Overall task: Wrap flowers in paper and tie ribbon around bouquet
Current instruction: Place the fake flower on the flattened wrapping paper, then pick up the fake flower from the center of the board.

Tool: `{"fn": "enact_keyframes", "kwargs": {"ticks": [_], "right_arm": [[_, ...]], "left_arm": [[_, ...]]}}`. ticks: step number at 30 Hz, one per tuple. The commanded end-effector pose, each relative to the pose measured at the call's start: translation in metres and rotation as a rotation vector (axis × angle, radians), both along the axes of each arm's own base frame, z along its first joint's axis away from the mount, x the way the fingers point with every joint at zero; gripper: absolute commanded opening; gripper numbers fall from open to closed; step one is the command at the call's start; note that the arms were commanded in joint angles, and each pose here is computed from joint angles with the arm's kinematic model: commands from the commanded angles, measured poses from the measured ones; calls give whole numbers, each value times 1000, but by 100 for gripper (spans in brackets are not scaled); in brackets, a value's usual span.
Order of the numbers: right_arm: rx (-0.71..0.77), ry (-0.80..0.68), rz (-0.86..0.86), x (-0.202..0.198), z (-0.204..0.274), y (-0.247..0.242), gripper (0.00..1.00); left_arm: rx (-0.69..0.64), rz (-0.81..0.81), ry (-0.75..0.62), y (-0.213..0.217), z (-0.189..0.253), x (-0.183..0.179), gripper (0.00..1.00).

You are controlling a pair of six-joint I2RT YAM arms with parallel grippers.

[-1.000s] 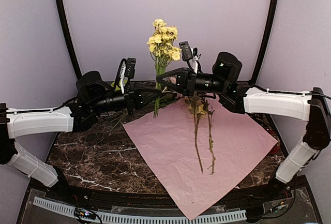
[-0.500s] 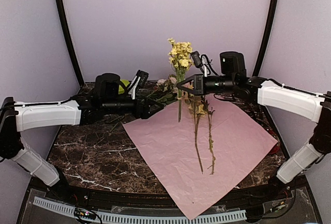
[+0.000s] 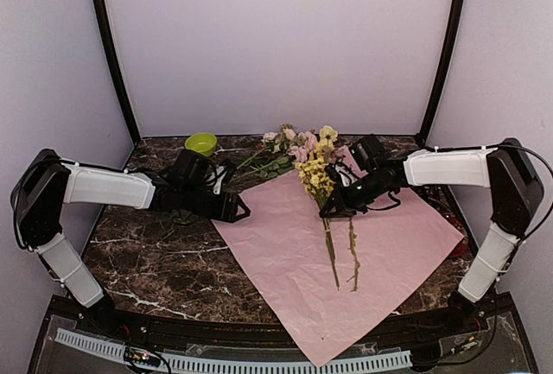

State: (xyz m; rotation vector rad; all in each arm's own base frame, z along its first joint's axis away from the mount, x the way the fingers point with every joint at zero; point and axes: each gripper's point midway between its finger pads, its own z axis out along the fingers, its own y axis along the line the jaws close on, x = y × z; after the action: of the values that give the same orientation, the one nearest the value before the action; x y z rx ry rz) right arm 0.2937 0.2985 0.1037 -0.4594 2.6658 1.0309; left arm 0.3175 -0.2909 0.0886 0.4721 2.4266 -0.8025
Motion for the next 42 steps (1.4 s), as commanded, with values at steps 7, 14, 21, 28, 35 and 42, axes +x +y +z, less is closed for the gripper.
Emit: {"fn": "enact_keyframes", "kwargs": {"ticks": [7, 14, 21, 28, 35, 42], "right_arm": [[-62, 80, 1, -16, -13, -14, 0], [-322, -67, -302, 29, -18, -64, 59], [-284, -130, -294, 33, 4, -62, 59], [-289, -143, -289, 34, 4, -63, 57], [-285, -133, -279, 33, 0, -61, 56], [-280, -119, -272, 30, -5, -59, 56]], "left_arm": [[129, 136, -94, 60, 26, 37, 64], [135, 241, -97, 101, 38, 83, 62], [151, 182, -97, 96, 32, 134, 43], [175, 67, -50, 70, 6, 169, 37], [396, 46, -52, 69, -38, 188, 35], [495, 74, -7, 82, -78, 184, 26]]}}
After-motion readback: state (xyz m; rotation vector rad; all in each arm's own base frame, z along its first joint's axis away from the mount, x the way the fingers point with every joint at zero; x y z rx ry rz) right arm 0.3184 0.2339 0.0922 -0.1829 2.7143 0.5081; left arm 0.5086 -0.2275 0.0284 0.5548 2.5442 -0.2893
